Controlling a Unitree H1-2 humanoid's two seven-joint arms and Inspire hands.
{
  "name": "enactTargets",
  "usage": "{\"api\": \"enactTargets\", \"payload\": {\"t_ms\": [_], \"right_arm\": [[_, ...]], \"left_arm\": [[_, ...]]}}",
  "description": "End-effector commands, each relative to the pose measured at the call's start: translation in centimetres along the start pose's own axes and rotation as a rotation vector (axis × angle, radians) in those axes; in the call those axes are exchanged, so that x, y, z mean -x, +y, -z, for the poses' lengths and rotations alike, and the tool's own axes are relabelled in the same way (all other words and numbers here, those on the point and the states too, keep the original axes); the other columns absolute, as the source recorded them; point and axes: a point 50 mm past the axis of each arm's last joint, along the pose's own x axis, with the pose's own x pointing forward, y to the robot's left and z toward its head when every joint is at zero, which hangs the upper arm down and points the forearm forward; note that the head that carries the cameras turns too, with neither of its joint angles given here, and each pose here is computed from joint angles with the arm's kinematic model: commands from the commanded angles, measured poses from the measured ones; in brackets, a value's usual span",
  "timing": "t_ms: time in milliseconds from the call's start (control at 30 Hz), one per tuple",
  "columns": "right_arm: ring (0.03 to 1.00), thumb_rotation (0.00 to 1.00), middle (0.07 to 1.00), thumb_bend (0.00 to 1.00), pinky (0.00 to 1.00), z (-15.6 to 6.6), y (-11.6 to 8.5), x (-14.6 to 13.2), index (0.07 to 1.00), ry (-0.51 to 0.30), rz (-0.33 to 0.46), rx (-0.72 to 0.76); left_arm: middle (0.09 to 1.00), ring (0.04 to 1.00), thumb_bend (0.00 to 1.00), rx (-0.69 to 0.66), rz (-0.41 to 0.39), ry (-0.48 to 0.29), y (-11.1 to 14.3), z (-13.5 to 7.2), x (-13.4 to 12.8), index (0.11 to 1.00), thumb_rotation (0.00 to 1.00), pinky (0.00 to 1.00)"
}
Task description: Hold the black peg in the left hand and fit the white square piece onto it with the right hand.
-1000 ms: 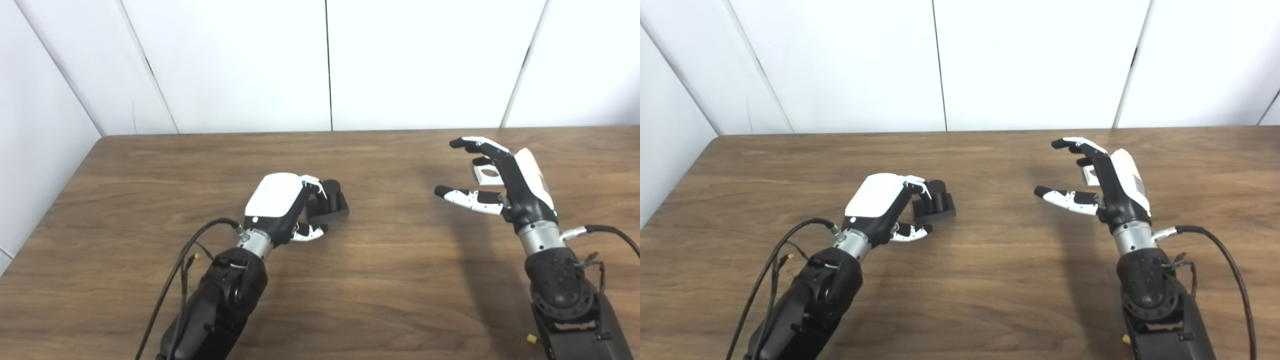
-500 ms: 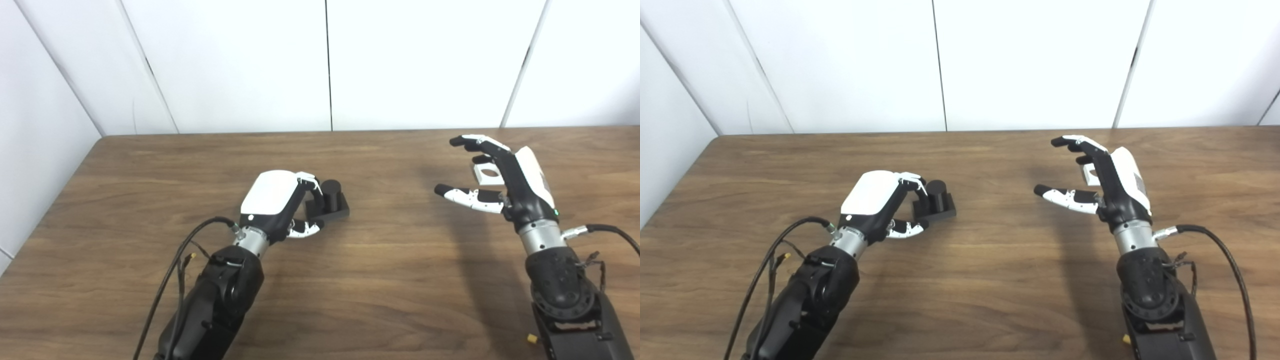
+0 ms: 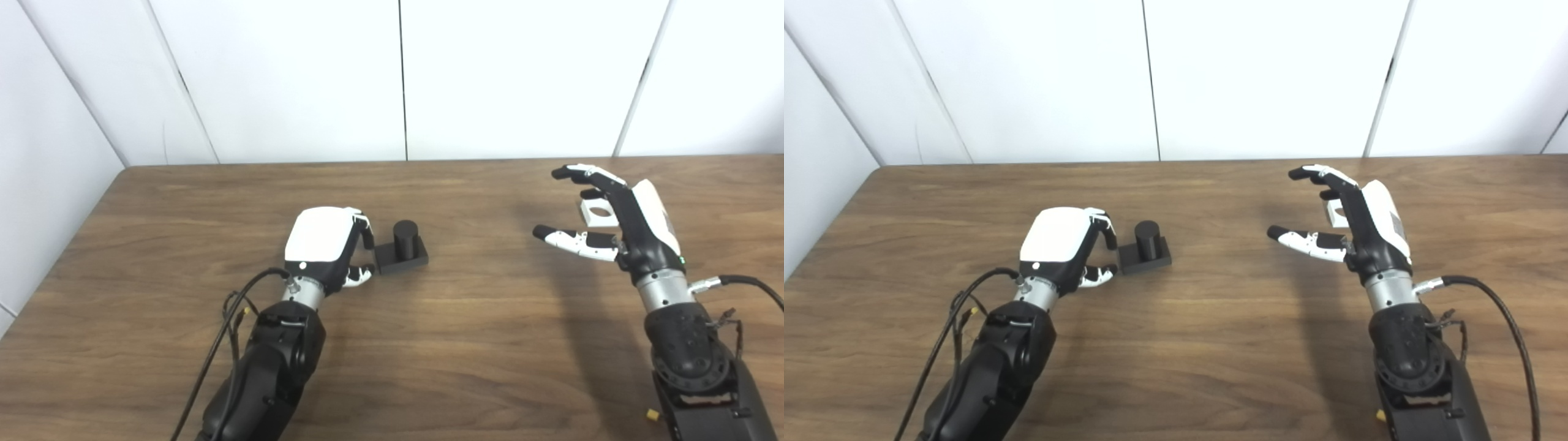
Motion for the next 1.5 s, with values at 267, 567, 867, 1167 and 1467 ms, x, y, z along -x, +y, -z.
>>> {"api": "enactTargets", "payload": {"t_ms": [267,567,867,1167,1467], "right_arm": [[0.819,0.24,0.820,0.71,0.75,-1.7,-1.0,-1.0,0.721,-0.057,0.050,-0.003],[0.814,0.24,0.820,0.71,0.74,-1.7,-1.0,-1.1,0.718,-0.060,0.052,-0.003],[0.813,0.24,0.818,0.71,0.73,-1.6,-1.0,-1.3,0.716,-0.054,0.054,-0.002],[0.815,0.23,0.821,0.71,0.73,-1.7,-1.0,-1.3,0.718,-0.055,0.055,0.002],[0.810,0.23,0.820,0.71,0.73,-1.6,-1.0,-1.4,0.719,-0.059,0.054,0.008]], "left_arm": [[0.800,0.780,0.52,-0.020,-0.051,0.009,1.6,0.1,-1.7,0.492,0.09,0.70],[0.810,0.791,0.87,-0.024,-0.024,0.002,1.5,0.0,-2.1,0.573,0.44,0.70],[0.828,0.806,0.97,-0.039,0.000,-0.008,2.0,0.0,-2.5,0.605,0.58,0.73],[0.833,0.810,0.97,-0.048,0.016,-0.005,2.2,0.0,-2.5,0.609,0.58,0.74],[0.834,0.808,0.95,-0.065,0.021,-0.005,2.5,0.0,-2.6,0.608,0.59,0.73]]}}
